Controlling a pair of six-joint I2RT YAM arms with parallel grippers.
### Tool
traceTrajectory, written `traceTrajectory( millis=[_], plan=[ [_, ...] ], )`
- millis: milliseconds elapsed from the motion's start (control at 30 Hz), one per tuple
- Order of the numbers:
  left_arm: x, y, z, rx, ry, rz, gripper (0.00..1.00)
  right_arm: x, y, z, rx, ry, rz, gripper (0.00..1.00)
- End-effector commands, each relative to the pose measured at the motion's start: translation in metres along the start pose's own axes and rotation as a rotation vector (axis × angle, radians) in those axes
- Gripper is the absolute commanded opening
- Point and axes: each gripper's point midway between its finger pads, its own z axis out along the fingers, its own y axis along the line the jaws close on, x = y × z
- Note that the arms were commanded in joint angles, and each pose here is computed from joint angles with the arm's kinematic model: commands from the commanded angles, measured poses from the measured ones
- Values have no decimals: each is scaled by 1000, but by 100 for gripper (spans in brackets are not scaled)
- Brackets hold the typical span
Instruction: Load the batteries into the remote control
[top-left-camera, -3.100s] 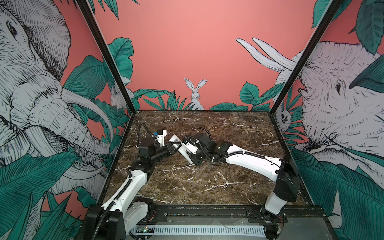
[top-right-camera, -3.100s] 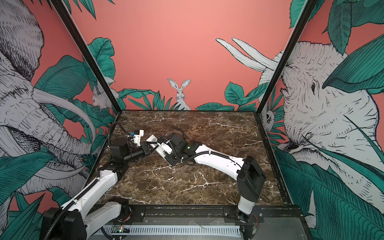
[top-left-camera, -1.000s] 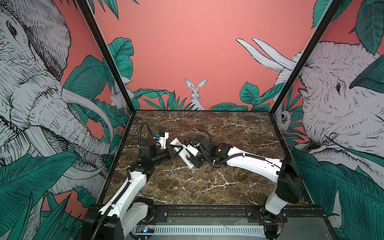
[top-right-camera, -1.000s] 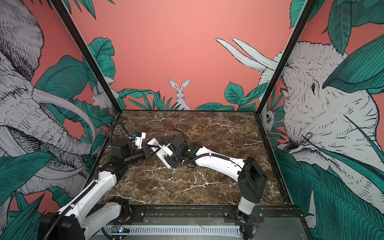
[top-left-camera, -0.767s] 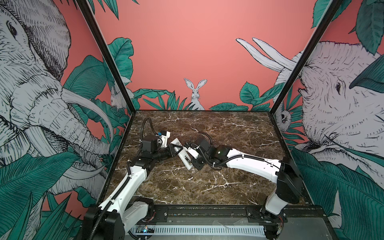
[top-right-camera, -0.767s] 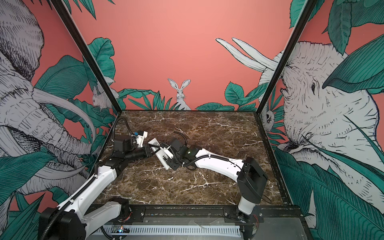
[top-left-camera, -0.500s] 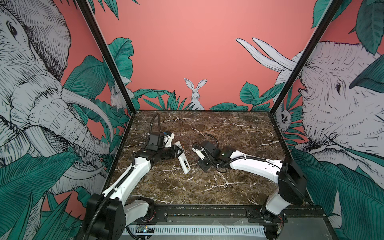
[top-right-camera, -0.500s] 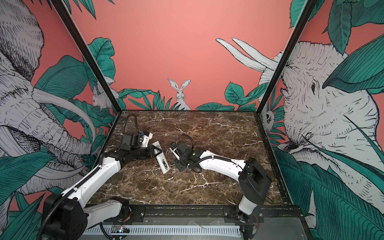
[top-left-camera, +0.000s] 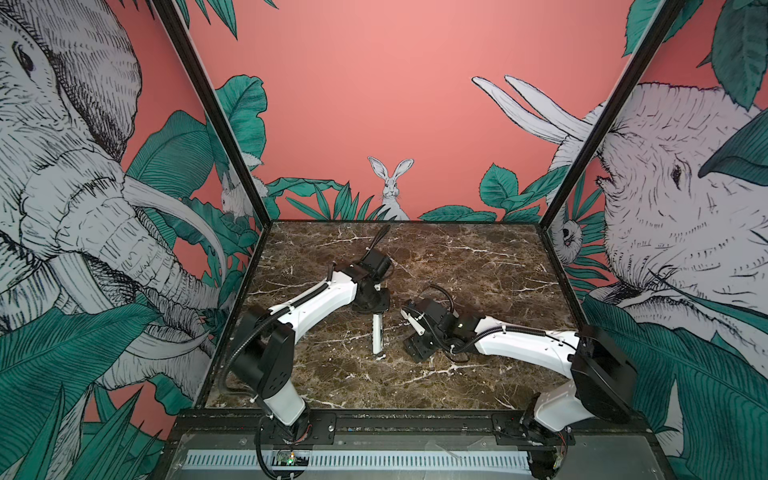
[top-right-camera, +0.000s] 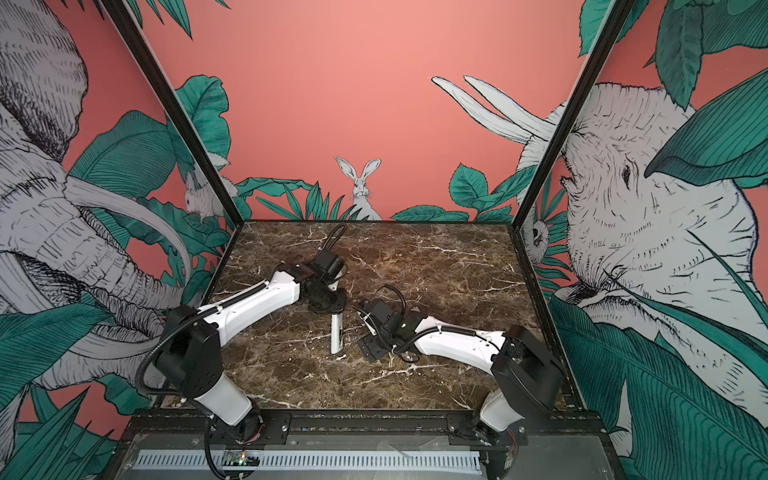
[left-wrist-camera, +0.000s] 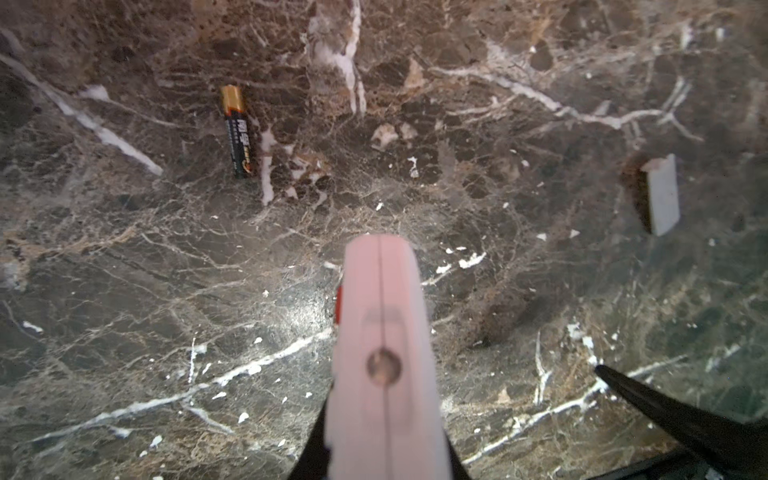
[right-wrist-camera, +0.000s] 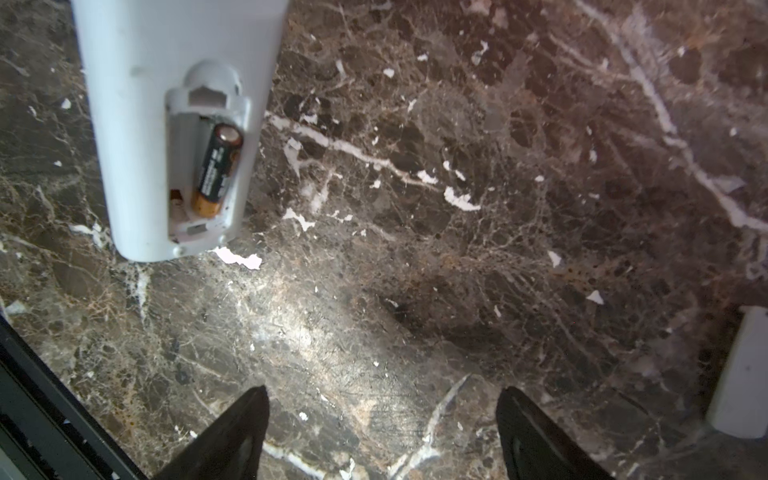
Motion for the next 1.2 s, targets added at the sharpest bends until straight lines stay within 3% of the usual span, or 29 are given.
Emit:
traceTrajectory(
  millis=[0,200,300,633,867,1033,1167],
  plan=[
    [13,27,-10,-197,43,-53,0,-5,9,5,-56,-23,54,83],
    [6,10,-24,-236,-3,-14,0,-8,17,17,-96,-21,106,79],
    [5,2,-23,-193,-11,-10,0,-9,20,24,-107,-15,127,78],
    [3,36,-46,-353,-56,30,0,3,32,45,-184,77,314,63],
    [8,64,-48,-279,-76,-42,0,25,21,36,-24,129,435,52],
    [11,77,-52,-230,-107,-57,0,40,8,16,190,148,436,52],
    [16,84,-49,-192,-110,-61,0,48,18,16,205,164,467,51]
  ],
)
